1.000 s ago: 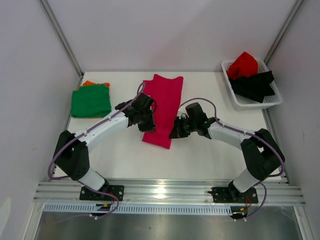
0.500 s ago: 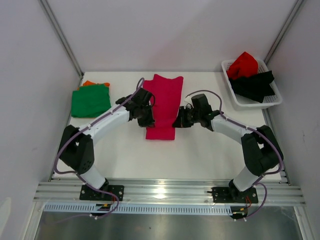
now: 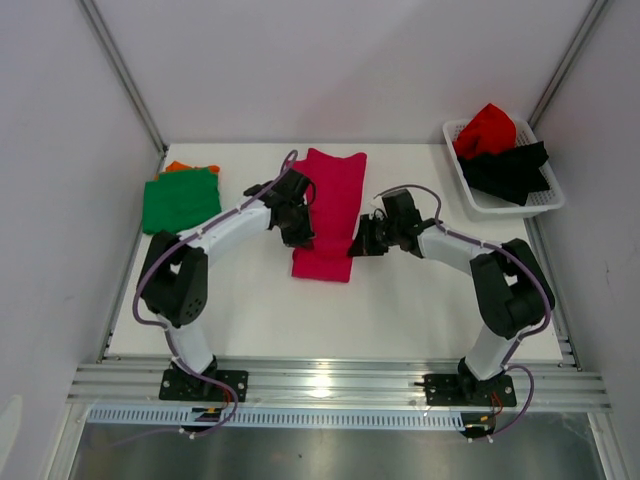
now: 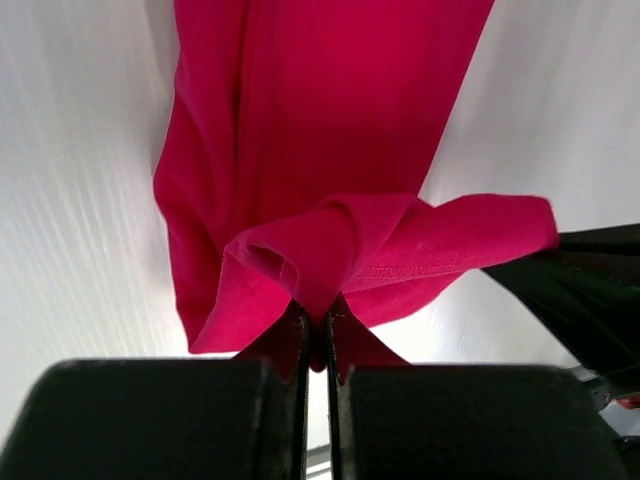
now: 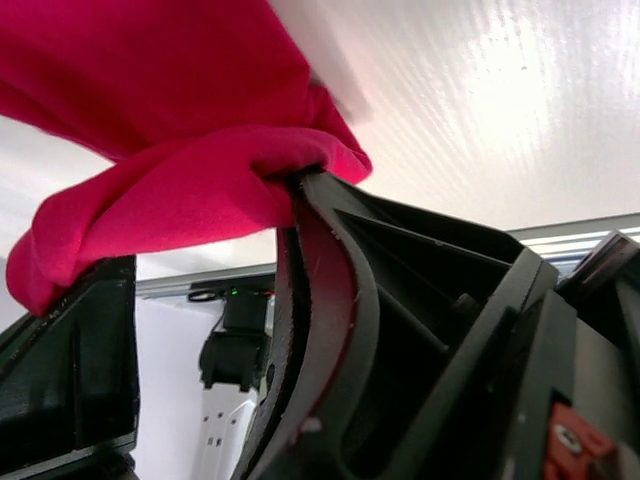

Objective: Fold and stack the t-shirts
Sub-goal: Fold the folded rectangular tshirt in 1/3 of the way

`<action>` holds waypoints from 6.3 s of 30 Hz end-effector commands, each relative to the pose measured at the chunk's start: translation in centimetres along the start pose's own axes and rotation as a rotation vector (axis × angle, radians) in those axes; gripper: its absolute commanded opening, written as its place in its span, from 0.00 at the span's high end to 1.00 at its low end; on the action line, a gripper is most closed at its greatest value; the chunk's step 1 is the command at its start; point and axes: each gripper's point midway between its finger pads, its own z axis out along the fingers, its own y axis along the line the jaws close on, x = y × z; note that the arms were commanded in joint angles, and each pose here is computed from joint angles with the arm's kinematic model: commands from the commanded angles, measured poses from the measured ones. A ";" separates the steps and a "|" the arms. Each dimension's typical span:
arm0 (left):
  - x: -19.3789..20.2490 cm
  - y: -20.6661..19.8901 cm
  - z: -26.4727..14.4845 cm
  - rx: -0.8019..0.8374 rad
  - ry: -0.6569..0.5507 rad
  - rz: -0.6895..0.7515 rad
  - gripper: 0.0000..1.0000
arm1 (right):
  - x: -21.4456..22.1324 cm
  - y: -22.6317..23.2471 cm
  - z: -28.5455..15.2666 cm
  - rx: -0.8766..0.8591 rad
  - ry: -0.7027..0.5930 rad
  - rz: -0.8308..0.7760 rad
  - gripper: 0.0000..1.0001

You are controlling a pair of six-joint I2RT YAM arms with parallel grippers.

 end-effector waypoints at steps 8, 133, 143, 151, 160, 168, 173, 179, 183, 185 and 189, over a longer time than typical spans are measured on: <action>-5.2 -1.5 -1.9 0.044 -0.072 0.008 0.99 | -3.5 -1.0 0.5 0.008 -0.065 -0.024 0.98; -9.0 6.8 -12.7 -0.140 -0.431 -0.126 0.46 | -4.0 6.5 5.1 -0.070 -0.150 -0.044 0.66; -8.9 8.1 -12.3 -0.187 -0.419 -0.136 0.46 | 2.0 6.2 7.3 -0.080 -0.046 0.006 0.67; -8.9 8.8 -13.3 -0.203 -0.438 -0.149 0.46 | 7.4 2.9 4.2 0.024 0.014 0.026 0.67; -8.6 9.3 -13.0 -0.212 -0.422 -0.149 0.46 | 10.4 3.6 3.9 0.030 0.068 0.033 0.67; -8.7 9.1 -12.4 -0.191 -0.407 -0.163 0.46 | 15.5 4.5 2.2 0.029 0.151 0.029 0.67; -8.7 8.9 -11.7 -0.182 -0.386 -0.166 0.46 | 15.8 5.2 1.4 0.048 0.138 -0.004 0.67; -8.4 9.2 -11.3 -0.195 -0.371 -0.164 0.46 | 15.6 6.6 0.2 0.038 0.144 -0.024 0.67; -8.3 9.4 -11.3 -0.201 -0.369 -0.167 0.46 | 16.9 8.5 -1.0 0.017 0.163 -0.022 0.67; -8.4 9.2 -11.2 -0.196 -0.368 -0.168 0.46 | 17.0 9.4 -1.6 0.007 0.160 -0.028 0.67; -8.4 9.0 -10.8 -0.184 -0.354 -0.173 0.47 | 16.7 10.9 -2.3 0.013 0.138 -0.071 0.67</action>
